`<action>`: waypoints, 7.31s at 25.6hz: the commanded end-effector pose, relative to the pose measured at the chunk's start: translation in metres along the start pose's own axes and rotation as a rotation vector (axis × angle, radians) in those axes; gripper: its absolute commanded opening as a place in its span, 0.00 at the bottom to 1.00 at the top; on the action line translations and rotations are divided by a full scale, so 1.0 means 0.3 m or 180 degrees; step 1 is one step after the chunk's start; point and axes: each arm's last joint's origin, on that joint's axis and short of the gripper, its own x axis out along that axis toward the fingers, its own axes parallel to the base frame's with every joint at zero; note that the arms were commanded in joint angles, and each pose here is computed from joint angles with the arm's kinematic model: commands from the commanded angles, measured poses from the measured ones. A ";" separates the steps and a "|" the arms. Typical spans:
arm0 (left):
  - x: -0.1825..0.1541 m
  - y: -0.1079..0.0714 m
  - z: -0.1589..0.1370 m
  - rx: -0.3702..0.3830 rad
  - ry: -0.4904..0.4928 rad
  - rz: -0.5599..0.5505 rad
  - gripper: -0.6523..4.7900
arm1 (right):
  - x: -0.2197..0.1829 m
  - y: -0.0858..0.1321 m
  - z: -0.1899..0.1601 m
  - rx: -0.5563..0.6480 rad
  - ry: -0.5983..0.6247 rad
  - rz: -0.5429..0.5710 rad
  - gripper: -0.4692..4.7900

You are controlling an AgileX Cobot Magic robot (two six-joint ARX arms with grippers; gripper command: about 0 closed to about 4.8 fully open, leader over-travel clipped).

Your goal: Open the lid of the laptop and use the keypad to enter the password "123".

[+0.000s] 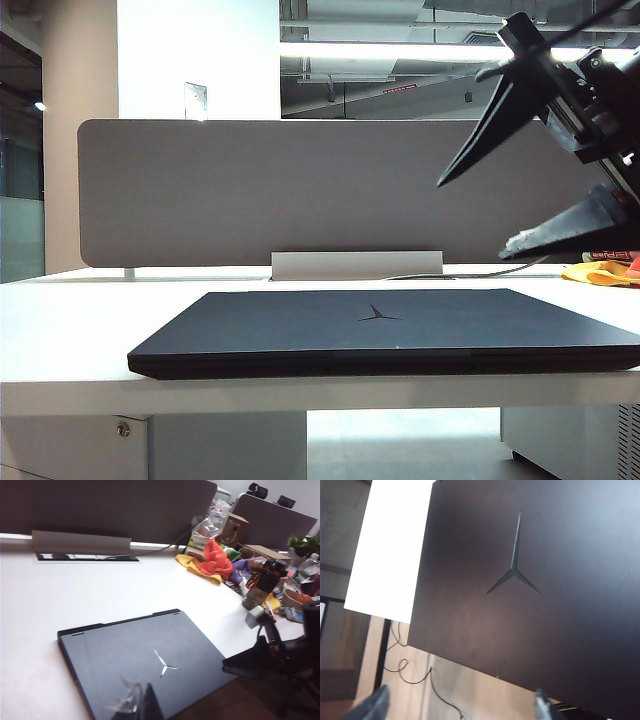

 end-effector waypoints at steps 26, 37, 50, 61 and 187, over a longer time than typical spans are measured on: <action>0.321 -0.122 0.064 0.0648 0.0966 -0.0464 0.11 | 0.166 0.001 -0.174 0.0604 0.0197 0.0148 0.80; 0.306 -0.125 0.077 0.0646 0.1036 -0.0444 0.11 | 0.233 -0.041 -0.180 0.0752 0.0211 0.0064 0.64; 0.304 -0.122 0.069 0.0642 0.1120 -0.0426 0.11 | 0.273 -0.044 -0.159 0.0732 -0.0100 0.0217 0.46; 0.297 -0.116 0.051 0.0637 0.1312 -0.0367 0.11 | 0.266 -0.008 -0.133 0.0528 -0.0295 0.0601 0.16; 0.206 -0.133 0.098 0.0536 0.1456 -0.0238 0.11 | 0.170 0.254 0.654 -0.1608 -0.1147 -0.1001 0.07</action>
